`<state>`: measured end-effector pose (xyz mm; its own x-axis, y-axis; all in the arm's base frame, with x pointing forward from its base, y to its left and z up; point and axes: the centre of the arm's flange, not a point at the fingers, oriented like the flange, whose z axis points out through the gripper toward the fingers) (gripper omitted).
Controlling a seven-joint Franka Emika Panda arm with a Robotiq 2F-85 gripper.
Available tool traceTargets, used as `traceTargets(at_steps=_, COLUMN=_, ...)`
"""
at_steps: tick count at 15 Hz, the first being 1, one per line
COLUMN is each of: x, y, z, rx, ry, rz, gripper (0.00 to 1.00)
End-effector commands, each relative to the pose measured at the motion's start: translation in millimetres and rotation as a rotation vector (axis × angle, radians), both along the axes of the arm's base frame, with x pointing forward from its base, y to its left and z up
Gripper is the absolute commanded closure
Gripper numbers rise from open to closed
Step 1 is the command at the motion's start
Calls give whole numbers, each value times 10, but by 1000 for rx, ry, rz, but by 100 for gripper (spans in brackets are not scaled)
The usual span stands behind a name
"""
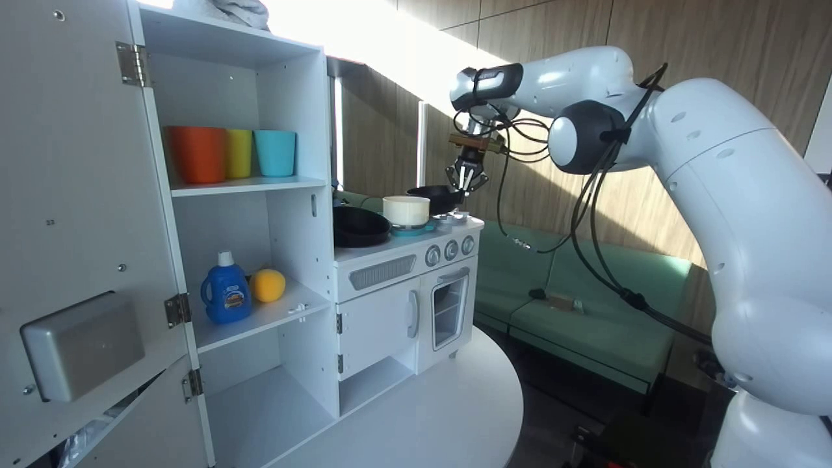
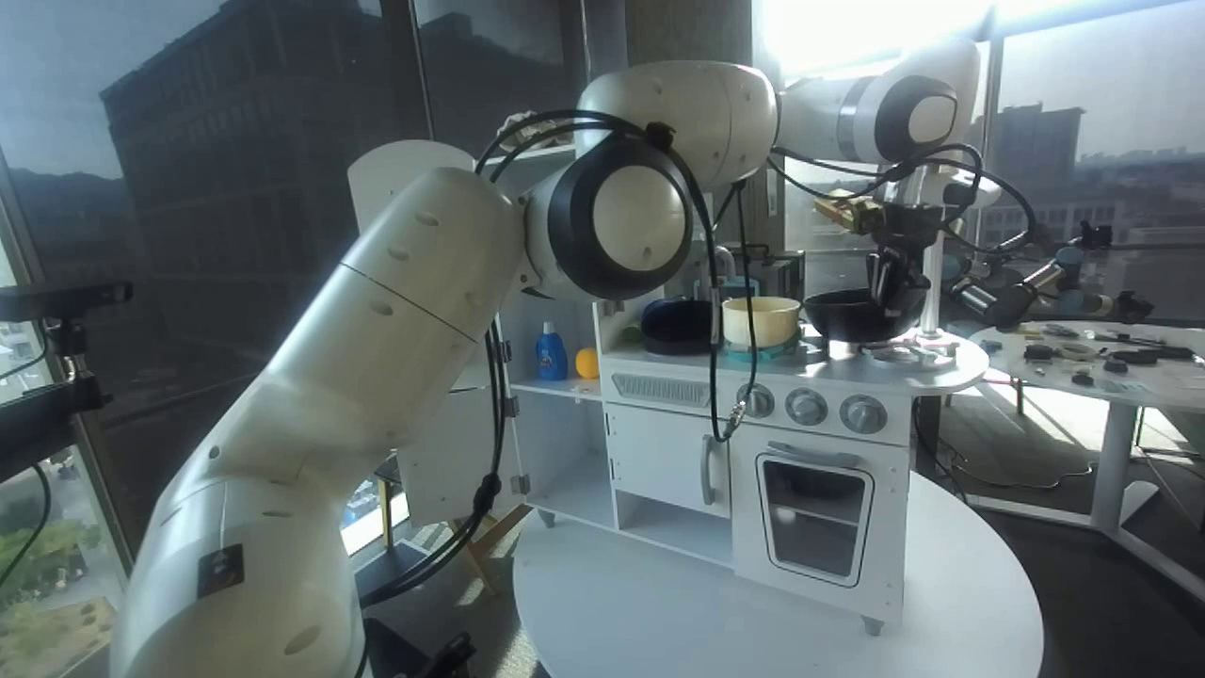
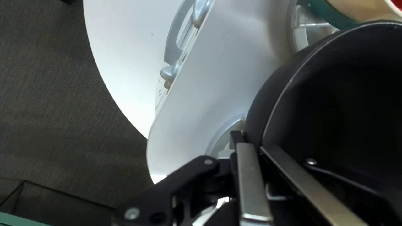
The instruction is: Pour the contents of white bowl into the black bowl
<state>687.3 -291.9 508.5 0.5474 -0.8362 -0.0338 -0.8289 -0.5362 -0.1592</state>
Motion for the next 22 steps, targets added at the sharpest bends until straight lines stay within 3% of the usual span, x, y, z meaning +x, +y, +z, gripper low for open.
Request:
traceTargets(at_steps=1, x=41, y=-3, z=231, rx=-52, ry=28, rz=8, gripper=96)
traceTargets(at_steps=7, x=-112, y=23, z=531, rx=-179, ry=36, rz=13, gripper=95)
traceTargets(at_steps=13, x=-296, y=127, z=970, rx=-269, ry=-17, rz=25, gripper=95)
traceTargets(at_steps=22, x=-444, y=681, z=1300, rx=-400, ry=-57, rz=165, gripper=95)
